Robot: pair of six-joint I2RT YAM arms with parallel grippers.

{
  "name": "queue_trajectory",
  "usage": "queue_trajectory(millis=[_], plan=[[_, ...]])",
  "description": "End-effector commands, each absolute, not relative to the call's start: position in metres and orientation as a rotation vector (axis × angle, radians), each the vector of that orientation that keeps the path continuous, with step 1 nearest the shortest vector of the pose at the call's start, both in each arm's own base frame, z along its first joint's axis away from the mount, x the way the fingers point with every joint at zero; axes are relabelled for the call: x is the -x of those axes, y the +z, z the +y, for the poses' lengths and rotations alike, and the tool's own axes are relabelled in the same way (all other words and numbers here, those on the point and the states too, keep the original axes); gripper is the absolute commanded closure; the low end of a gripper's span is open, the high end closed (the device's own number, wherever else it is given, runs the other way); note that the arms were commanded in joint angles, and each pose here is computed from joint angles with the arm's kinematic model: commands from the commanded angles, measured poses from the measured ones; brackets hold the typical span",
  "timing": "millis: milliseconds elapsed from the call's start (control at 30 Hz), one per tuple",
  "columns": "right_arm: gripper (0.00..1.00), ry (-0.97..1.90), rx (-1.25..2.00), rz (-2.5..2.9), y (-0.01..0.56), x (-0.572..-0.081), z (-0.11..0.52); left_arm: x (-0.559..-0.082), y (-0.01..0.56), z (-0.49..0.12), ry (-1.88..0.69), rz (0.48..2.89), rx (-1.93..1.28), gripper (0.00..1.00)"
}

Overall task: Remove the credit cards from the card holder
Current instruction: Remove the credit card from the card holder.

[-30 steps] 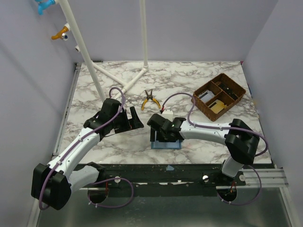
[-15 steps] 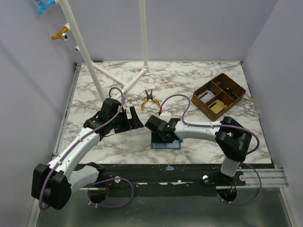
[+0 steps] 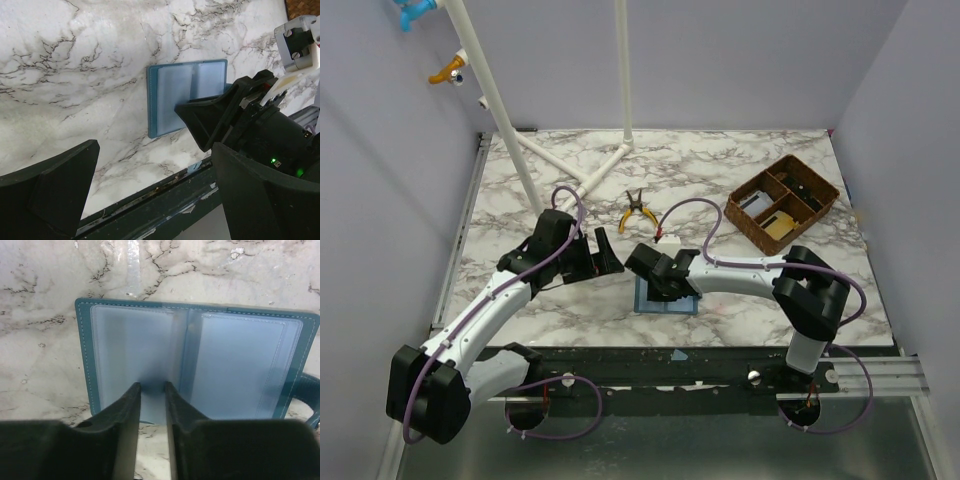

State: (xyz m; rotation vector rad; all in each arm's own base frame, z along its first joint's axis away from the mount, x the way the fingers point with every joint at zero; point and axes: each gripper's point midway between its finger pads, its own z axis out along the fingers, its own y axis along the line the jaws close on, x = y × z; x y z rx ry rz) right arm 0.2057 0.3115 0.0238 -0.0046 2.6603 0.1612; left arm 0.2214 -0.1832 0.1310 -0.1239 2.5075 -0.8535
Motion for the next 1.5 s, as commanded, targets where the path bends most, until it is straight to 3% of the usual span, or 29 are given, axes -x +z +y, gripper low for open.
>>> queue_trajectory(millis=[0, 133, 267, 533, 667, 900, 1067, 1200, 1467], plan=[[0.79, 0.088, 0.003, 2.676, 0.005, -0.200, 0.299, -0.220, 0.130, -0.188, -0.901, 2.502, 0.090, 0.01], [0.93, 0.118, -0.018, 2.685, 0.003, -0.198, 0.296, -0.218, 0.126, -0.190, -0.916, 2.512, 0.083, 0.01], [0.99, 0.186, -0.057, 2.710, -0.003, -0.196, 0.289, -0.215, 0.119, -0.193, -0.945, 2.529, 0.081, 0.02], [0.99, 0.578, -0.157, 2.695, 0.003, -0.190, 0.290, -0.212, 0.105, -0.199, -0.981, 2.563, 0.075, 0.10], [0.99, 0.796, -0.211, 2.653, 0.013, -0.191, 0.293, -0.210, 0.097, -0.205, -0.995, 2.587, 0.067, 0.23], [0.99, 0.964, -0.246, 2.639, 0.014, -0.186, 0.295, -0.208, 0.086, -0.224, -1.006, 2.631, 0.016, 0.67], [0.99, 1.064, -0.287, 2.646, 0.008, -0.182, 0.294, -0.211, 0.082, -0.243, -1.018, 2.661, -0.029, 0.91], [0.99, 1.105, -0.310, 2.650, 0.004, -0.180, 0.292, -0.212, 0.071, -0.253, -1.008, 2.698, -0.055, 0.99], [0.99, 1.107, -0.320, 2.674, -0.006, -0.177, 0.289, -0.217, 0.060, -0.269, -1.021, 2.718, -0.075, 1.00]])
